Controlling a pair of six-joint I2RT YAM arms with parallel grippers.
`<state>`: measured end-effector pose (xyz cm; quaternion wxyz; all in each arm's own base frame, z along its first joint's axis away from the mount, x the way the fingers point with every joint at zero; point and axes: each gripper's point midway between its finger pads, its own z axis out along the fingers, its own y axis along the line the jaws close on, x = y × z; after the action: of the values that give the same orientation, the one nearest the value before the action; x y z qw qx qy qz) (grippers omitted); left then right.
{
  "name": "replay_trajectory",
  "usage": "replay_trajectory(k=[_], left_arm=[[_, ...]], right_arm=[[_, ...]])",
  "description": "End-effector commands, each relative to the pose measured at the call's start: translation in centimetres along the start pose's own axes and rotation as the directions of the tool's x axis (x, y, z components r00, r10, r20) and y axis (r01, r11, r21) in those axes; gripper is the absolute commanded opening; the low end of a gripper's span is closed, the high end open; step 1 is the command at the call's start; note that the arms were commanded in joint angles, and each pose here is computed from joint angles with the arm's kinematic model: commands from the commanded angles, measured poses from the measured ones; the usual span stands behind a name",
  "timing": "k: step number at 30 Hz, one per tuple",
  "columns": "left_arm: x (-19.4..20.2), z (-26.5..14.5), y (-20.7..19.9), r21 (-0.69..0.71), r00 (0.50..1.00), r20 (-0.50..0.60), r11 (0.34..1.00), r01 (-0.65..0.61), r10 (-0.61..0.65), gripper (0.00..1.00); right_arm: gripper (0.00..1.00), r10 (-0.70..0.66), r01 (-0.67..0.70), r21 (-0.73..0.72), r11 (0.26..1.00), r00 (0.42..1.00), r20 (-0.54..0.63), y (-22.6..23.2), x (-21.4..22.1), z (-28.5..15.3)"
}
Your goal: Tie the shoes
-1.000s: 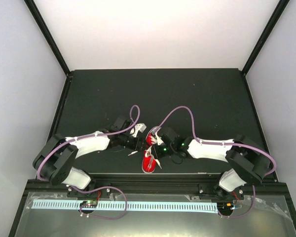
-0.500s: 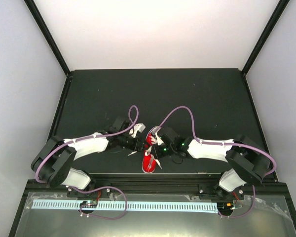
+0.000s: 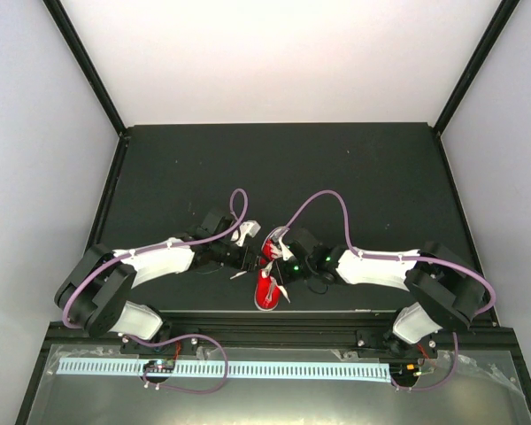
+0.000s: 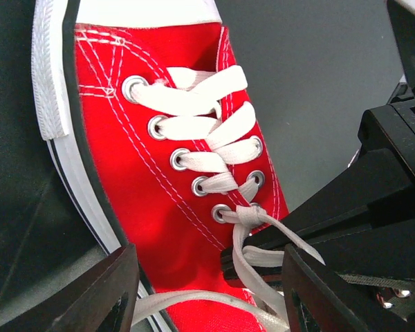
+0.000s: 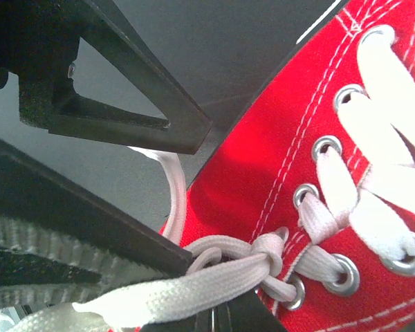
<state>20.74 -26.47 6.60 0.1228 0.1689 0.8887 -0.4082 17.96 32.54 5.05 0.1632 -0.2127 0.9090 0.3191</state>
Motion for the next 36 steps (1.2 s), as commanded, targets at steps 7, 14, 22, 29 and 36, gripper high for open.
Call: replay_trajectory(k=[7, 14, 22, 29, 36], left_arm=[[-1.0, -0.2, -0.8, 0.023, 0.999, 0.034, 1.0, -0.016, 0.015, 0.67], [-1.2, -0.1, -0.7, 0.018, 0.999, 0.039, 1.0, -0.013, 0.012, 0.71], [-1.1, 0.1, 1.0, -0.061, 0.998, 0.042, 0.997, 0.043, -0.04, 0.74], [-1.2, -0.1, 1.7, -0.104, 0.996, 0.062, 0.992, 0.073, -0.067, 0.75], [-1.6, -0.7, 1.7, -0.116, 0.994, 0.089, 0.991, 0.071, -0.061, 0.79]], right_arm=[[0.02, 0.0, 0.0, 0.005, 1.0, 1.0, 0.02, 0.0, -0.2, -0.3], [0.02, 0.0, 0.0, 0.005, 1.0, 1.0, 0.022, 0.0, -0.2, -0.3], [0.02, 0.0, 0.0, 0.005, 1.0, 1.0, 0.02, 0.0, -0.2, -0.3], [0.02, 0.0, -0.001, 0.008, 1.0, 1.0, 0.019, -0.1, -0.1, -0.4], [0.02, 0.0, -0.001, 0.007, 1.0, 1.0, 0.023, 0.0, -0.2, -0.4]])
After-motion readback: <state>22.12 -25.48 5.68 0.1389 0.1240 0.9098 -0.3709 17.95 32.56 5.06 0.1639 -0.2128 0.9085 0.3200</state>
